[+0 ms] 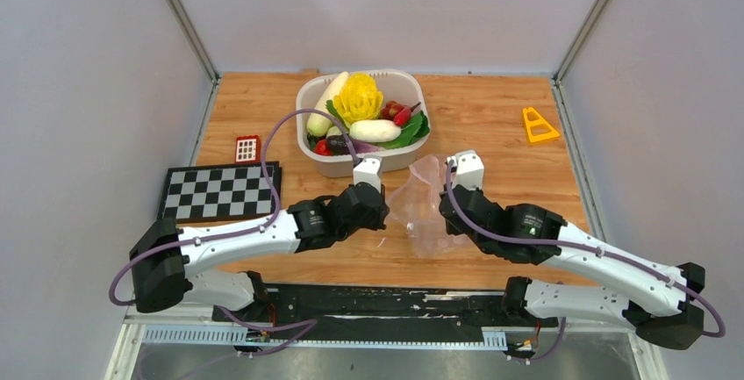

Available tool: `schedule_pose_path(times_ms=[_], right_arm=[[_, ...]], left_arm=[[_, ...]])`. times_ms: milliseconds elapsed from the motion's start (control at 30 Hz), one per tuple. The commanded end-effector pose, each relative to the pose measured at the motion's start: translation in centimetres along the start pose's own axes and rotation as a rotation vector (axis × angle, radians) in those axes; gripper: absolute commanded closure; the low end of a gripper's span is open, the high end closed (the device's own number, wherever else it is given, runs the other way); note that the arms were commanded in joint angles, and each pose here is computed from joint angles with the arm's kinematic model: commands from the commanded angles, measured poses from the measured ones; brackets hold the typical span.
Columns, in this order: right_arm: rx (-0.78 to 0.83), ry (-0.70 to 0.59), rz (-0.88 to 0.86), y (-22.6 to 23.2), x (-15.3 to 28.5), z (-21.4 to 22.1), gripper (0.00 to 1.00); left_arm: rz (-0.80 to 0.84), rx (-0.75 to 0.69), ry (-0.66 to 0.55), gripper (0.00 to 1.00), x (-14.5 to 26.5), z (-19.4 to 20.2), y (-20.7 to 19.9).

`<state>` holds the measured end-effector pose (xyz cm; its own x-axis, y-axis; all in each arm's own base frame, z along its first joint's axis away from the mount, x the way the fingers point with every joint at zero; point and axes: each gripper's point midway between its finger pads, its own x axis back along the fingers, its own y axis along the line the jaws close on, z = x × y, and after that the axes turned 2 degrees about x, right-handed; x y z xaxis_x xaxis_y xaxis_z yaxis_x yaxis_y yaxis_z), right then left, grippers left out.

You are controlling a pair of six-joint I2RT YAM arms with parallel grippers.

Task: Place the food in the zip-top bag and seal the zipper
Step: Open the zipper of the food storage bag at the center of the board.

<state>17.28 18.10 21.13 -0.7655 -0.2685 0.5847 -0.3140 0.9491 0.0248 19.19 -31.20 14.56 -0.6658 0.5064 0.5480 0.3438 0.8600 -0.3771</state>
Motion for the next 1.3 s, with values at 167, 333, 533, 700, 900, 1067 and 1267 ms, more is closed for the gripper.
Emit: schedule_pose_path(times_ms=[167,333,533,700,900,1067,1267], right_arm=[[0.040,0.013,0.089,-3.4,3.2,-1.4,1.00],[0.108,0.039,0.202,-4.8,1.7,0.0,1.00],[0.185,0.131,0.149,-2.8,-1.0,1.5,1.00],[0.112,0.043,0.316,-6.4,0.1,-0.2,1.00],[0.105,-0.004,0.056,-3.4,0.5,-1.0,1.00],[-0.011,-0.034,-0.144,0.7,-1.0,-1.2,1.00],[-0.106,-0.013,-0.092,0.1,-3.1,-1.5,1.00]], left_arm=[[-0.054,-0.092,-0.023,1.00,-1.3,-2.5,-1.1],[0.062,-0.052,-0.001,1.00,-2.0,-2.1,-2.1],[0.314,-0.086,0.122,1.00,-2.9,-0.2,-7.0],[0.189,-0.051,0.069,1.00,-3.0,-1.2,-3.9],[0.104,-0.027,0.070,1.00,-3.4,-1.9,-0.9],[0.163,-0.046,0.069,0.95,-3.6,-2.4,-2.4],[0.250,-0.043,0.027,0.59,-2.6,-3.7,-4.0]])
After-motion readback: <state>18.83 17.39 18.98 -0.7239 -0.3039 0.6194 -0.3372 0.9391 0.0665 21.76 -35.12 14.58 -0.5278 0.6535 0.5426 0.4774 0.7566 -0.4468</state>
